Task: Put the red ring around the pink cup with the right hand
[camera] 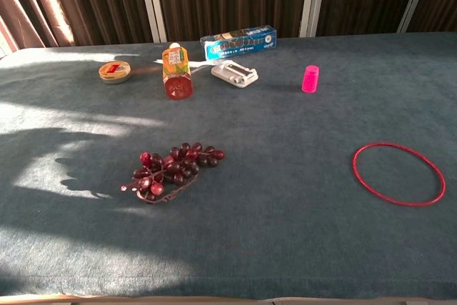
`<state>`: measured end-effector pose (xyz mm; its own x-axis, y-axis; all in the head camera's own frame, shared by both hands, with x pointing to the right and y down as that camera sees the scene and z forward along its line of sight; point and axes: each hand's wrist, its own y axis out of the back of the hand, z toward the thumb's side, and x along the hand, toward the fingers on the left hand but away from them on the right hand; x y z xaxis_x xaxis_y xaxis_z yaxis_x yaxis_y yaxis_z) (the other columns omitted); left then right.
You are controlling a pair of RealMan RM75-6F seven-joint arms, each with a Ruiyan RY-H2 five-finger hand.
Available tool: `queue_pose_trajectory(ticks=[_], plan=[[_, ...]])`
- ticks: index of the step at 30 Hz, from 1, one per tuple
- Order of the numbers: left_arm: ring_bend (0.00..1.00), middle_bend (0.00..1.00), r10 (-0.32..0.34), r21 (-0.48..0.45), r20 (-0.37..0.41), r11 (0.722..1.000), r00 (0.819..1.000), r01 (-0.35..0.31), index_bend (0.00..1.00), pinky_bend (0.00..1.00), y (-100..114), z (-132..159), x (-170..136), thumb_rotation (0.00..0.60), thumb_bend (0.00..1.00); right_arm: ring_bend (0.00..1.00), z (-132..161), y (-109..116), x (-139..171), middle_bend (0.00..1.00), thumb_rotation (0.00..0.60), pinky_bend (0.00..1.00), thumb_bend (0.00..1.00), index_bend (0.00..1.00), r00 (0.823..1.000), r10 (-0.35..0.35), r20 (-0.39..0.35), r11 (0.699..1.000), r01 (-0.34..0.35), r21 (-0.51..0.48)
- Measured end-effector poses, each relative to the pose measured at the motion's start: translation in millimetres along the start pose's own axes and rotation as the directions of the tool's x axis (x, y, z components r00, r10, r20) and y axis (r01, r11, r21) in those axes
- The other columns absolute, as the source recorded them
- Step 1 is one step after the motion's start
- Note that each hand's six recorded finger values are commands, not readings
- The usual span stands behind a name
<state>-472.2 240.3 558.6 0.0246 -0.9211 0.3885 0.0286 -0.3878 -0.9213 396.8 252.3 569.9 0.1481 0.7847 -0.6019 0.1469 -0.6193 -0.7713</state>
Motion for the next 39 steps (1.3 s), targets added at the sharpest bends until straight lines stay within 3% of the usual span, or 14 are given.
queue_pose_trajectory(ticks=[9,13,15,17,18,21,22,25,32,39], plan=[[0.09,0.13,-0.003,0.004,-0.001,1.000,1.000,0.003,0.25,0.18,-0.8,0.6,-0.3,0.600,0.51,0.00,1.9,2.0,-0.6,0.00,0.600,0.13,0.01,0.00,1.000,-0.003,-0.012,1.000,0.003,-0.018],[0.09,0.14,-0.008,0.010,-0.002,1.000,1.000,0.008,0.29,0.19,-1.2,1.4,-1.6,0.600,0.52,0.04,3.9,-0.4,-1.2,0.04,0.600,0.16,0.02,0.00,0.999,0.033,-0.021,0.999,-0.033,-0.018],[0.09,0.15,-0.005,0.007,-0.002,1.000,1.000,0.005,0.29,0.19,-0.3,1.7,-2.8,0.600,0.51,0.15,7.1,-0.1,-4.9,0.15,0.600,0.25,0.05,0.02,0.998,0.053,-0.031,0.998,-0.054,-0.015],[0.09,0.16,0.001,0.001,-0.004,1.000,1.000,-0.001,0.28,0.20,1.2,1.4,-4.0,0.600,0.51,0.38,11.9,2.6,-11.2,0.32,0.600,0.46,0.10,0.13,0.997,0.054,-0.047,0.999,-0.054,-0.001],[0.09,0.16,0.002,0.000,-0.006,1.000,1.000,-0.002,0.28,0.20,1.7,1.0,-4.4,0.600,0.51,0.48,13.5,3.6,-13.5,0.38,0.600,0.55,0.11,0.16,0.997,0.051,-0.052,0.999,-0.051,0.008],[0.09,0.17,0.003,-0.001,-0.009,1.000,1.000,-0.003,0.28,0.21,2.1,0.3,-4.5,0.600,0.51,0.65,20.6,6.7,-21.9,0.49,0.600,0.72,0.13,0.24,0.997,0.040,-0.072,0.999,-0.037,0.039],[0.09,0.17,0.003,-0.001,-0.010,1.000,1.000,-0.003,0.28,0.21,2.1,0.1,-4.5,0.600,0.51,0.77,22.5,7.3,-24.0,0.59,0.600,0.84,0.19,0.33,0.996,0.037,-0.077,0.999,-0.034,0.042],[0.09,0.18,0.002,-0.003,-0.020,1.000,1.000,-0.002,0.28,0.22,2.4,-2.0,-5.0,0.600,0.52,0.97,27.9,8.6,-28.9,0.78,0.600,1.00,0.39,0.52,0.995,0.029,-0.091,0.998,-0.024,0.056],[0.09,0.18,-0.002,-0.007,-0.024,1.000,1.000,0.002,0.28,0.23,2.6,-2.4,-5.9,0.600,0.52,1.00,58.7,10.4,-45.0,0.85,0.600,1.00,0.50,0.58,0.984,0.040,-0.176,0.983,-0.007,0.181],[0.09,0.19,-0.007,-0.012,-0.019,1.000,1.000,0.007,0.28,0.23,2.7,-2.0,-5.6,0.600,0.52,1.00,62.8,3.0,-53.1,0.88,0.600,1.00,0.51,0.58,0.984,0.088,-0.153,0.973,-0.052,0.225]])
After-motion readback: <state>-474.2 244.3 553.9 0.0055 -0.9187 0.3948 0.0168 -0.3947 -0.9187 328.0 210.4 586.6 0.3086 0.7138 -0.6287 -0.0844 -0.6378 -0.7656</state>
